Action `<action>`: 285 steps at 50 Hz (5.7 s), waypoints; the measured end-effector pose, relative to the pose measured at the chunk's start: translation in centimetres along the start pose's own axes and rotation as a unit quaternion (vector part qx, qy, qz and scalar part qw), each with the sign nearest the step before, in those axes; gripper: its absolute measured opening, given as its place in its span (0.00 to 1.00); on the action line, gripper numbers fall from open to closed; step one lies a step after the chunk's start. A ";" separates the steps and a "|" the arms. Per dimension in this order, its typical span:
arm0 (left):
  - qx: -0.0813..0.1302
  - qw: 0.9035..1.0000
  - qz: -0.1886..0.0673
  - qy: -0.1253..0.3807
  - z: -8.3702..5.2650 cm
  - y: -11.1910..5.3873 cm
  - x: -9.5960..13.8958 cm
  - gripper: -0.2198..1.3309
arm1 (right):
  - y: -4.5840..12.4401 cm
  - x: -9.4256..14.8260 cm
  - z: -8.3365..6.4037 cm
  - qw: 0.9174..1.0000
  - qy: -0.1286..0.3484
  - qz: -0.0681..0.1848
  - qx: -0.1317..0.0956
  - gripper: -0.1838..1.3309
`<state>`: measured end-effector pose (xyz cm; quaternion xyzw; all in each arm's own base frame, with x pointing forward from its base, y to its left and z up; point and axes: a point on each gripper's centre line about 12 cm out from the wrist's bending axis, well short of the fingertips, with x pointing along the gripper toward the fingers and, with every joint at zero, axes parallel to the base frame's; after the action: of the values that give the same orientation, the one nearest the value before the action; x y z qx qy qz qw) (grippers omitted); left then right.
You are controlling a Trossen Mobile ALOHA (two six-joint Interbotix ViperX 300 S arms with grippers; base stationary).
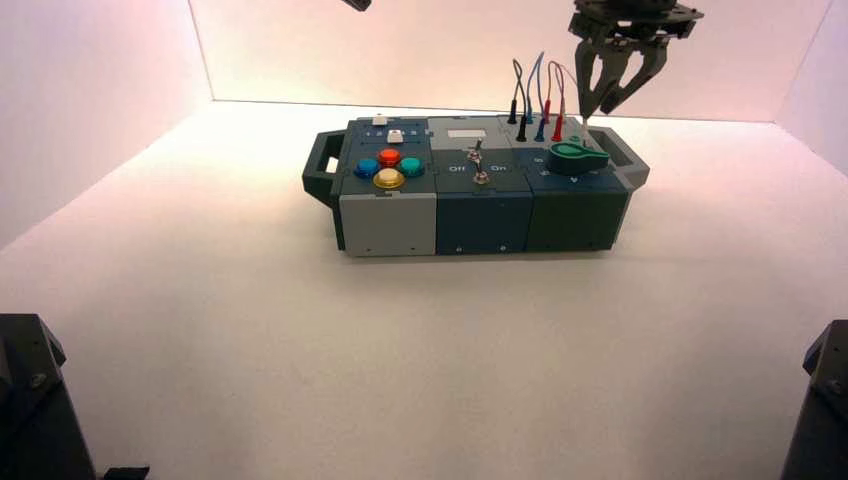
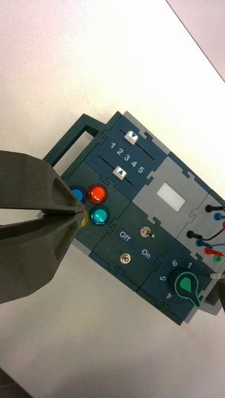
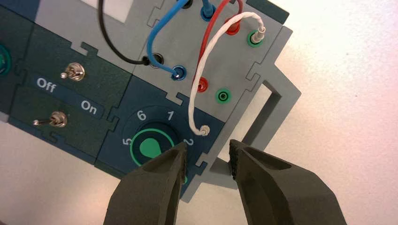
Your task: Insert the white wire.
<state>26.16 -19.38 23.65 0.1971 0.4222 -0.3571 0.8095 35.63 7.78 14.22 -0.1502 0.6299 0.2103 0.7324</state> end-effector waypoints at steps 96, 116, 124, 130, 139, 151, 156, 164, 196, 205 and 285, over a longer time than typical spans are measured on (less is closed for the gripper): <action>-0.001 1.000 -0.003 0.011 -0.2 0.1 0.9 0.04 | -0.8 0.0 2.3 0.999 -0.048 -0.015 0.005 0.14; 0.000 1.000 -0.003 0.011 -0.2 0.1 0.9 0.04 | -0.7 0.8 1.9 0.998 -0.054 -0.017 0.008 0.14; 0.001 1.000 -0.002 0.011 -0.2 0.1 0.9 0.04 | -0.7 0.9 1.9 0.998 -0.058 -0.020 0.008 0.14; 0.000 1.000 -0.003 0.011 -0.2 0.1 0.9 0.04 | -0.8 0.9 1.8 0.998 -0.059 -0.021 0.007 0.14; 0.000 1.000 -0.003 0.011 -0.2 0.1 0.9 0.04 | -0.8 0.9 1.9 0.998 -0.064 -0.024 0.006 0.14; 0.000 1.000 -0.003 0.013 -0.3 0.1 1.0 0.04 | -1.0 1.6 2.0 0.998 -0.063 -0.025 0.006 0.14; 0.000 1.000 -0.003 0.015 -0.3 0.1 1.1 0.04 | -1.0 1.8 2.0 0.998 -0.061 -0.025 0.006 0.14; 0.000 1.000 -0.003 0.015 -0.3 0.1 1.1 0.04 | -1.0 2.0 2.0 0.998 -0.059 -0.024 0.006 0.14; 0.001 1.000 -0.003 0.015 -0.3 0.1 1.1 0.04 | -1.0 2.7 1.9 0.998 -0.058 -0.025 0.007 0.14; 0.001 1.000 -0.003 0.015 -0.3 0.1 1.1 0.04 | -1.0 2.9 1.9 0.998 -0.056 -0.025 0.007 0.14; 0.001 1.000 -0.003 0.015 -0.3 0.1 1.1 0.03 | 0.0 2.4 1.7 0.999 -0.039 -0.016 -0.008 0.57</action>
<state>26.49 -19.58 22.56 0.2020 0.4346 -0.3565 0.8020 37.34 8.88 12.16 -0.1580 0.5967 0.2097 0.7583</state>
